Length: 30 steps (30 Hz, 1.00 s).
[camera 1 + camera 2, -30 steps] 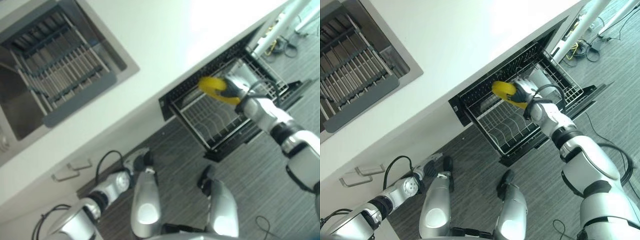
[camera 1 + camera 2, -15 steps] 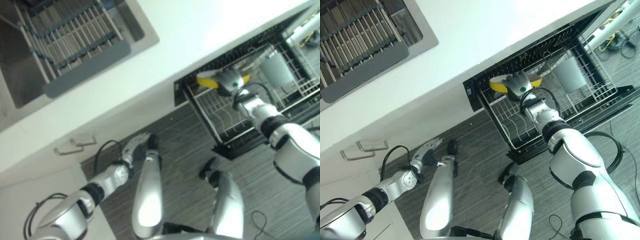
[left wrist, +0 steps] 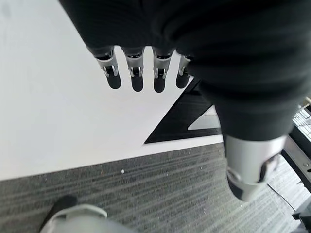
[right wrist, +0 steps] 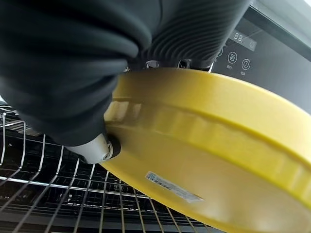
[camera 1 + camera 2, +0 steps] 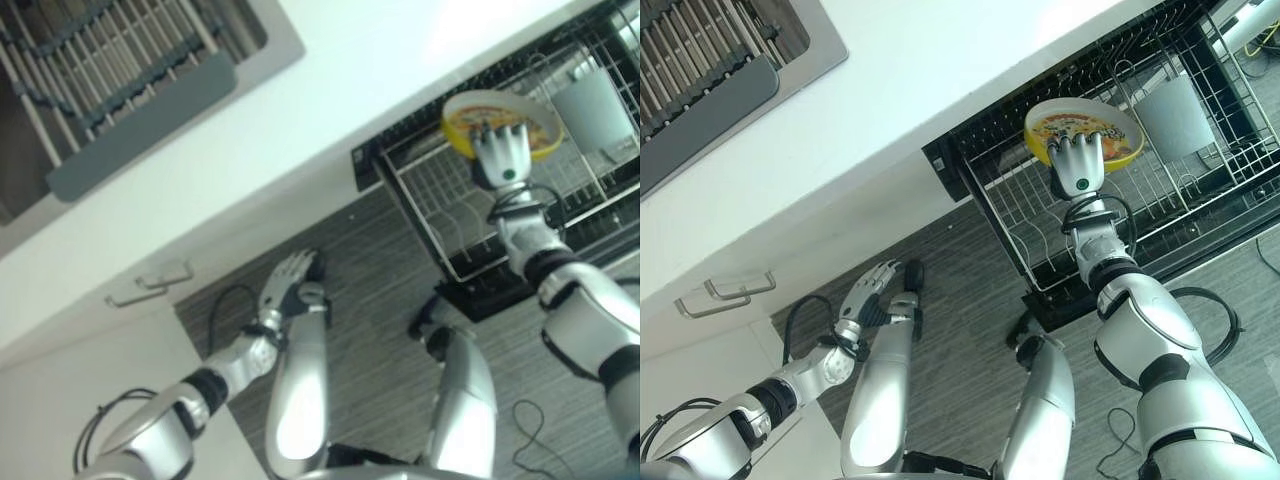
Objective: Place the dishes in the dishwasher.
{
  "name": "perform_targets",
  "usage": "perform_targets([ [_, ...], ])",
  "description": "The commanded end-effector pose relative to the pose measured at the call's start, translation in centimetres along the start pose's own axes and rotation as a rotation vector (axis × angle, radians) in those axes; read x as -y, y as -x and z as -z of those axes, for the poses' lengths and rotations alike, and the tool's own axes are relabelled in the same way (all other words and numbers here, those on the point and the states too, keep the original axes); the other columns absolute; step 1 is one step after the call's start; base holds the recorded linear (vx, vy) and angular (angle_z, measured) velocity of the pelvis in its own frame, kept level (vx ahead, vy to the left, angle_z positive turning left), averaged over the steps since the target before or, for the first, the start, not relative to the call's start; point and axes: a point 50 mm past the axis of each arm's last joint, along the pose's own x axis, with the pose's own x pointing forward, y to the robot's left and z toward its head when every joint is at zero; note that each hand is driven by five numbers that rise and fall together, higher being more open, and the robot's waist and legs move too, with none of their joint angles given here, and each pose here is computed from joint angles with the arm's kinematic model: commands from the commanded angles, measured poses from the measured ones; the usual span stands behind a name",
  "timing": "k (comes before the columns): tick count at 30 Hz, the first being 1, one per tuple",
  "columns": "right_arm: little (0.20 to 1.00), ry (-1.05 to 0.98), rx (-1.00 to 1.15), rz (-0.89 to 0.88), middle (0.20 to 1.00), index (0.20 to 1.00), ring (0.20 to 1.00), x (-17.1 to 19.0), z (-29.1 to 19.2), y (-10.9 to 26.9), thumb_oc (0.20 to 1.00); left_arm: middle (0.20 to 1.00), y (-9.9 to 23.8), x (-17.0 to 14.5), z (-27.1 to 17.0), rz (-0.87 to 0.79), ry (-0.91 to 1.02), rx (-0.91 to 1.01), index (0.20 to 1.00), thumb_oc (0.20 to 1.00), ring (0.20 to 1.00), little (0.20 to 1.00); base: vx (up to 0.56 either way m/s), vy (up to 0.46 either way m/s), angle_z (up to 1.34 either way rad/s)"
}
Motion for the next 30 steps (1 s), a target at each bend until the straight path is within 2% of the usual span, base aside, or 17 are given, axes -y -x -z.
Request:
perform_targets([
  [1, 0.2, 0.054, -0.248, 0.099, 0.2, 0.2, 0.2, 1.9, 4.7, -2.3, 0.2, 1.0, 0.0, -0.1, -1.7, -0.071, 0.06, 0.08, 1.0, 1.0, 1.0, 1.0, -0.03, 0.03, 0.04],
  [6, 0.209, -0.028, -0.307, 0.062, 0.209, 0.209, 0.209, 1.2, 4.8, -1.5, 0.209, 1.0, -0.5, -0.5, -2.5, -0.095, 0.08, 0.097, 1.0, 1.0, 1.0, 1.0, -0.02, 0.023, 0.07],
  [7, 1.0, -0.064, -0.311, 0.055, 1.0, 1.0, 1.0, 1.2, 4.7, -1.6, 1.0, 1.0, -0.6, -0.5, -2.6, -0.097, 0.085, 0.1, 1.0, 1.0, 1.0, 1.0, 0.0, 0.0, 0.0],
  [8, 1.0, -0.151, -0.309, 0.076, 1.0, 1.0, 1.0, 1.3, 4.1, -1.9, 1.0, 1.0, -0.7, -0.5, -3.0, -0.102, 0.093, 0.109, 1.0, 1.0, 1.0, 1.0, -0.03, 0.037, 0.0],
  [11, 1.0, -0.242, -0.21, 0.029, 1.0, 1.0, 1.0, 1.4, 2.2, -2.5, 1.0, 1.0, -1.1, -0.5, -3.7, -0.111, 0.114, 0.117, 1.0, 1.0, 1.0, 1.0, -0.02, 0.028, -0.01],
  [12, 1.0, -0.353, -0.2, -0.041, 1.0, 1.0, 1.0, 0.7, 1.2, -2.0, 1.0, 1.0, -1.2, -0.5, -3.9, -0.11, 0.12, 0.117, 1.0, 1.0, 1.0, 1.0, 0.0, 0.0, 0.0],
  [13, 1.0, -0.372, -0.201, -0.054, 1.0, 1.0, 1.0, 0.7, 1.1, -2.0, 1.0, 1.0, -1.2, -0.5, -3.9, -0.11, 0.121, 0.118, 1.0, 1.0, 1.0, 1.0, -0.02, -0.001, 0.04],
  [15, 1.0, -0.589, -0.254, -0.234, 1.0, 1.0, 1.0, -0.1, 0.3, -2.0, 1.0, 1.0, -1.3, -0.6, -4.0, -0.109, 0.126, 0.126, 1.0, 1.0, 1.0, 1.0, 0.0, 0.0, 0.0],
  [16, 1.0, -0.726, -0.32, -0.413, 1.0, 1.0, 1.0, -1.5, -0.5, -0.8, 1.0, 1.0, -1.5, -0.8, -4.1, -0.111, 0.135, 0.124, 1.0, 1.0, 1.0, 1.0, 0.0, 0.0, 0.0],
  [19, 1.0, -0.909, -0.463, -0.531, 1.0, 1.0, 1.0, -3.5, -1.1, 2.3, 1.0, 1.0, -1.7, -1.3, -4.0, -0.12, 0.143, 0.106, 1.0, 1.0, 1.0, 1.0, 0.0, 0.0, 0.0],
  [22, 1.0, -0.956, -0.513, -0.521, 1.0, 1.0, 1.0, -3.6, -1.2, 2.6, 1.0, 1.0, -2.1, -1.8, -4.0, -0.135, 0.151, 0.097, 1.0, 1.0, 1.0, 1.0, -0.02, 0.04, -0.01],
  [25, 1.0, -1.008, -0.552, -0.418, 1.0, 1.0, 1.0, -3.1, -1.3, 2.1, 1.0, 1.0, -2.3, -1.4, -4.3, -0.143, 0.16, 0.078, 1.0, 1.0, 1.0, 1.0, -0.03, 0.047, -0.03],
  [28, 1.0, -1.271, -0.74, -0.252, 1.0, 1.0, 1.0, -2.1, -1.4, 1.1, 1.0, 1.0, -2.3, -0.8, -4.3, -0.138, 0.162, 0.053, 1.0, 1.0, 1.0, 1.0, -0.02, 0.046, -0.02],
  [30, 1.0, -1.401, -0.78, -0.063, 1.0, 1.0, 1.0, -0.4, -2.4, -0.4, 1.0, 1.0, -2.0, -0.1, -3.9, -0.122, 0.159, 0.008, 1.0, 1.0, 1.0, 1.0, -0.04, 0.108, -0.08],
])
